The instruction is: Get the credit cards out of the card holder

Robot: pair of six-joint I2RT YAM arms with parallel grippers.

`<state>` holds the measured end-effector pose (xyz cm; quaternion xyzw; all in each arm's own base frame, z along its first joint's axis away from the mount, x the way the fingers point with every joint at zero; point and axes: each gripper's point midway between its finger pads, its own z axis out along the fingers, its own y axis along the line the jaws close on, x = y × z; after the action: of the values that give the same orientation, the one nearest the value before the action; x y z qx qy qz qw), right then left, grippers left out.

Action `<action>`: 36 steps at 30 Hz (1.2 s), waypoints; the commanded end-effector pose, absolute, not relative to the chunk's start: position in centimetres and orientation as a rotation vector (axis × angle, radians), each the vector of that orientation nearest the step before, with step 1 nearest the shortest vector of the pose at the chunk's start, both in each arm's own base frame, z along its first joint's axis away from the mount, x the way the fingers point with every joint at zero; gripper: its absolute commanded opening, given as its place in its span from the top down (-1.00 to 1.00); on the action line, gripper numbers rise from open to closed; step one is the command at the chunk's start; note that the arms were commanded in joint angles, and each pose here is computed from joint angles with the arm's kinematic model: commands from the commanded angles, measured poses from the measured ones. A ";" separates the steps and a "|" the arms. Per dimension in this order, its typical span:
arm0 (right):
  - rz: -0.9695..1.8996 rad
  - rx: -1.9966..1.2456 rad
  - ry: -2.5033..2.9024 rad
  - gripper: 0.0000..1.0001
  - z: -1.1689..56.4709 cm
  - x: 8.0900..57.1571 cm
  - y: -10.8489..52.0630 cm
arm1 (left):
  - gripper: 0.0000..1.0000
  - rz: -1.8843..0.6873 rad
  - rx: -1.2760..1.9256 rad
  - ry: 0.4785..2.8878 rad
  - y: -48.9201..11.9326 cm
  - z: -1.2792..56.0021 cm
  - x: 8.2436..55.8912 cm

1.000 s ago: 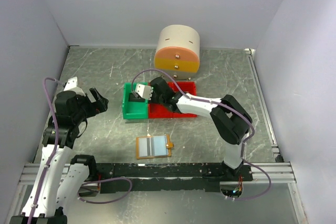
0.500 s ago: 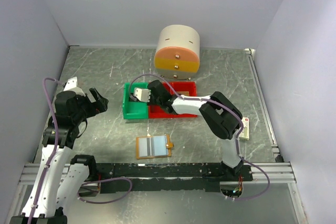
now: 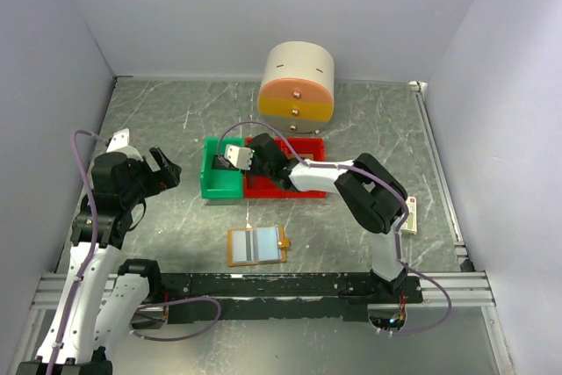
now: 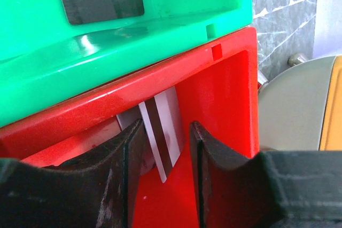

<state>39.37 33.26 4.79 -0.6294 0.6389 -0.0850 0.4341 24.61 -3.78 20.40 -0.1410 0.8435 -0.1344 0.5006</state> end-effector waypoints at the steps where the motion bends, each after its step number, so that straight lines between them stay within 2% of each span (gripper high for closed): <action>1: -0.130 -1.510 1.604 0.20 6.4 38.8 33.4 | -0.98 -0.319 -0.322 2.003 -3.6 21.0 25.1; 11: 0.013 -1.295 1.611 0.13 11.8 38.0 33.9 | -0.98 -0.332 -0.311 2.012 -3.9 20.9 25.2; 16: 0.328 -1.033 1.705 0.12 17.4 35.4 35.1 | -0.98 -0.345 -0.301 2.022 -4.2 20.7 25.2; 20: 0.584 -0.711 1.884 0.03 20.0 32.4 34.5 | -0.98 -0.352 -0.293 2.019 -4.3 20.8 25.2; 21: 0.654 -0.540 2.006 -0.31 19.7 31.6 34.0 | -0.98 -0.353 -0.293 2.018 -4.3 20.8 25.2; 22: 0.751 -0.463 2.114 -0.46 18.8 30.3 34.1 | -0.98 -0.353 -0.293 2.018 -4.3 20.8 25.2; 25: 0.966 -0.486 2.325 -0.52 16.6 25.7 35.5 | -0.98 -0.354 -0.294 2.019 -4.3 20.8 25.2; 31: 0.984 -0.229 2.512 -0.45 11.0 19.7 35.4 | -0.98 -0.350 -0.302 2.032 -4.3 20.5 25.3; 36: 0.692 -0.166 2.596 -0.31 7.6 16.7 35.6 | -0.99 -0.365 -0.279 2.025 -4.6 20.6 25.3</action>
<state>17.57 34.81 7.94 -0.1326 0.9223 0.2982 0.2068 24.96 -4.18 20.09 -0.1320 0.8479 -0.1407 0.4938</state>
